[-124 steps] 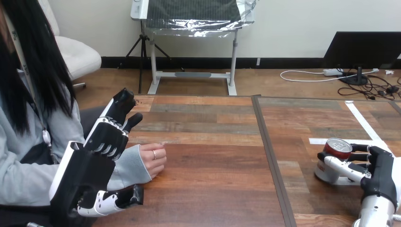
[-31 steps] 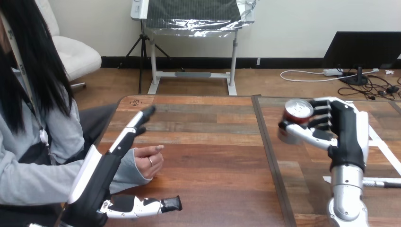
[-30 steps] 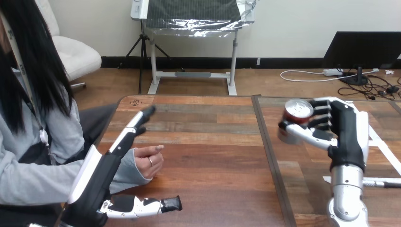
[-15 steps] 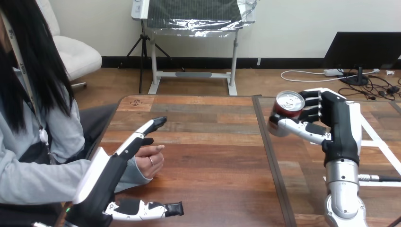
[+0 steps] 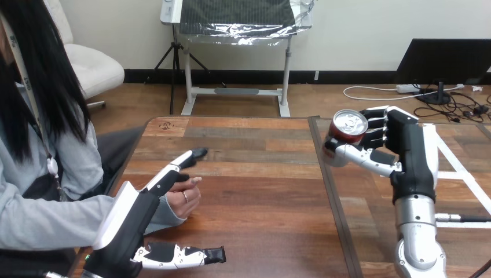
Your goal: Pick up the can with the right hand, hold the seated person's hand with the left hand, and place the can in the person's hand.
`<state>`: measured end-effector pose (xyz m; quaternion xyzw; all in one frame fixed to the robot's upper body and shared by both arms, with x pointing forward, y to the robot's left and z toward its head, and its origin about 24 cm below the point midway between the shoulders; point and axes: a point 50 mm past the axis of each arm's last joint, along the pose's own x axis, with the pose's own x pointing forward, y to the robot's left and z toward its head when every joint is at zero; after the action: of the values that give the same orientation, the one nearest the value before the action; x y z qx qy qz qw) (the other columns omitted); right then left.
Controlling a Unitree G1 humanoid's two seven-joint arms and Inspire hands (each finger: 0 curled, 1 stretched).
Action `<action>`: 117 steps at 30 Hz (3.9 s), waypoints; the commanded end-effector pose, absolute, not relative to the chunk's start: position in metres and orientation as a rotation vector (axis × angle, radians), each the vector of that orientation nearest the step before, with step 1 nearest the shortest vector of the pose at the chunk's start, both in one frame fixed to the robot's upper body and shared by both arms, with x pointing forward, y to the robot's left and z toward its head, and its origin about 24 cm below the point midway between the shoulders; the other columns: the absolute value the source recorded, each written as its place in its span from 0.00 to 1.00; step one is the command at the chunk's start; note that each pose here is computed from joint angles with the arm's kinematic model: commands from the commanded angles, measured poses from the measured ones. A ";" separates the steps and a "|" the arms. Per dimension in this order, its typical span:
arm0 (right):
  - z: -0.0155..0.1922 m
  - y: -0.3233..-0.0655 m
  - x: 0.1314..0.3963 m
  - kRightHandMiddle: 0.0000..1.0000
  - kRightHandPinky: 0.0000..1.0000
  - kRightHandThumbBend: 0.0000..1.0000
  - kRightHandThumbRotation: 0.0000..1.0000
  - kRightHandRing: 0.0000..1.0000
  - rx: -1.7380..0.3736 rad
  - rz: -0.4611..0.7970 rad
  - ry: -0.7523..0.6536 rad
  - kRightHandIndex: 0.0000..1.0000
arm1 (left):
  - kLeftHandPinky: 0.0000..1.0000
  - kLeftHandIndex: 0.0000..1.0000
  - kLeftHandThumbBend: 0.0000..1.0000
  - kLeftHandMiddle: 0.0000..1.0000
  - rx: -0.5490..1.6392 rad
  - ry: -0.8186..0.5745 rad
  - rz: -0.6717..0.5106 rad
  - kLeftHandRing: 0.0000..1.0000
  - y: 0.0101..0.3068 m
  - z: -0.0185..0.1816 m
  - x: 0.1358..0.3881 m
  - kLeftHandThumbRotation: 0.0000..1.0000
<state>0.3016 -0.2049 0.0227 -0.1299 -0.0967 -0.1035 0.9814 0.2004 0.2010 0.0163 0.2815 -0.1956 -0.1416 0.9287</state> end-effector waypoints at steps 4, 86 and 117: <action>0.048 -0.201 0.312 0.46 0.35 0.79 0.00 0.39 -0.229 -0.182 -0.320 0.49 | 0.72 0.84 1.00 0.82 0.651 -0.507 -0.286 0.80 0.201 0.037 0.212 0.15; 0.023 -0.192 0.301 0.48 0.36 0.81 0.00 0.41 -0.211 -0.072 -0.279 0.51 | 0.80 0.91 1.00 0.88 1.135 -0.376 -0.383 0.86 0.256 0.080 0.279 0.26; 0.026 -0.191 0.297 0.48 0.35 0.81 0.00 0.41 -0.210 -0.064 -0.309 0.51 | 0.81 0.89 1.00 0.87 1.308 -0.127 -0.482 0.86 0.277 0.061 0.303 0.31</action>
<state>0.2820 -0.1961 -0.0051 -0.1192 -0.0721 -0.0294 0.9898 0.2835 0.2759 0.0416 0.5819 -0.0418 -0.2415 0.7754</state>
